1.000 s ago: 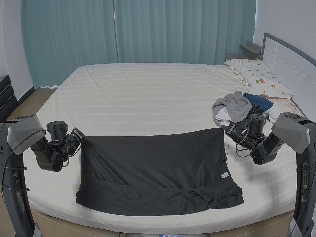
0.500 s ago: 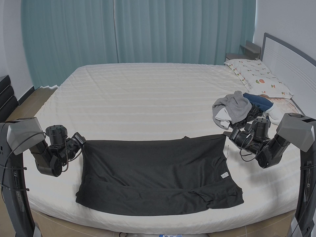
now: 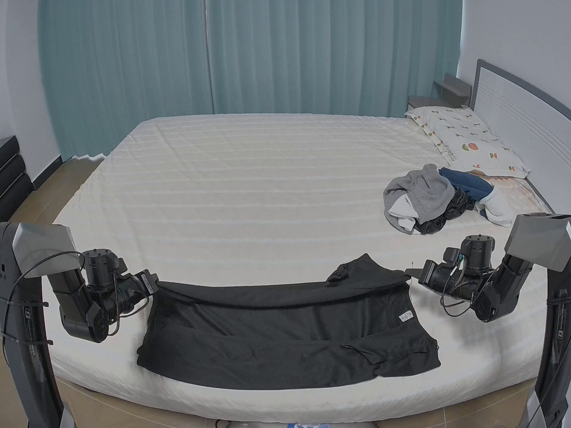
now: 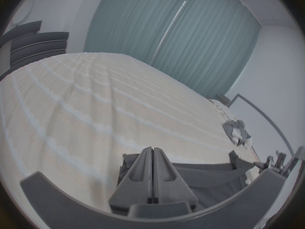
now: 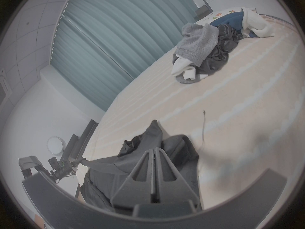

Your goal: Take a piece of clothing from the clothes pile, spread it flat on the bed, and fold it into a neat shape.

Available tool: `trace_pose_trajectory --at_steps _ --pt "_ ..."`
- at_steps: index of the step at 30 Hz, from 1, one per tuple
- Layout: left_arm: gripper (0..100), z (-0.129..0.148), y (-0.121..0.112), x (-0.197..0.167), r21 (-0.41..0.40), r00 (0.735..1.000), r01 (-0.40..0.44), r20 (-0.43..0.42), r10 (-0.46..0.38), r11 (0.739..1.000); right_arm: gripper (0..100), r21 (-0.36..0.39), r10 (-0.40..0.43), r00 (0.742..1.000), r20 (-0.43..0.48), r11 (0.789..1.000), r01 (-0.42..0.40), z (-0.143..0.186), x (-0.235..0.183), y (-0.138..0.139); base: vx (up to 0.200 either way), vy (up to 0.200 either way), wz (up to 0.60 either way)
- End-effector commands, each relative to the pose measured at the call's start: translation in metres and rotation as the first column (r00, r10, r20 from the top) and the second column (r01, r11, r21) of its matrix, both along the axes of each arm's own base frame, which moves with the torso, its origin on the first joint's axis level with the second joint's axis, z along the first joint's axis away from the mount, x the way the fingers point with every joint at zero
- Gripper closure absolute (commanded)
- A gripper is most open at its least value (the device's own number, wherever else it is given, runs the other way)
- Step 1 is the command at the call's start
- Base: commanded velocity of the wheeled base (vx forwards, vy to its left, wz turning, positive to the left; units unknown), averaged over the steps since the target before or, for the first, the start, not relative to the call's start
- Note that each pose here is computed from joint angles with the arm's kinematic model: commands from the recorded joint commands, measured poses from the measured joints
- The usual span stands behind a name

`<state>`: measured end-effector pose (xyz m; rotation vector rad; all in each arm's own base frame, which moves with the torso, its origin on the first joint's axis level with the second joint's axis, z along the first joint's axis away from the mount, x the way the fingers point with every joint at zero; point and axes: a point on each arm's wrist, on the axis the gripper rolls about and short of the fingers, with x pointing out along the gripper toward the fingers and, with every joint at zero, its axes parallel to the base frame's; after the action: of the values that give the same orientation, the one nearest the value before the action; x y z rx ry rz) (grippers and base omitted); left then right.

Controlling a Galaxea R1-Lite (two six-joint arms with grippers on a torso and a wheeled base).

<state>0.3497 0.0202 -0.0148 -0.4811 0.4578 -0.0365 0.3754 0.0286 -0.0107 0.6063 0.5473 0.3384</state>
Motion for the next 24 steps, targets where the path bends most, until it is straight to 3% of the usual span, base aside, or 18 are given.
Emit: trace_pose_trajectory --at_steps 1,8,24 --pt "100 -0.013 0.0 -0.026 0.065 0.994 0.095 -0.068 -0.09 0.993 100 -0.057 0.025 0.999 -0.049 0.998 -0.028 -0.014 -0.023 -0.004 0.0 0.0 0.0" --pt "100 -0.02 0.003 -0.043 0.144 0.98 0.179 -0.114 -0.163 0.973 100 -0.106 0.056 0.995 -0.083 0.992 -0.065 -0.026 -0.052 -0.004 0.0 0.0 0.0" --pt "100 -0.029 0.007 -0.052 0.214 0.967 0.23 -0.156 -0.199 0.949 100 -0.101 0.045 0.995 -0.093 0.993 -0.054 -0.043 -0.073 -0.011 0.0 0.0 0.0"
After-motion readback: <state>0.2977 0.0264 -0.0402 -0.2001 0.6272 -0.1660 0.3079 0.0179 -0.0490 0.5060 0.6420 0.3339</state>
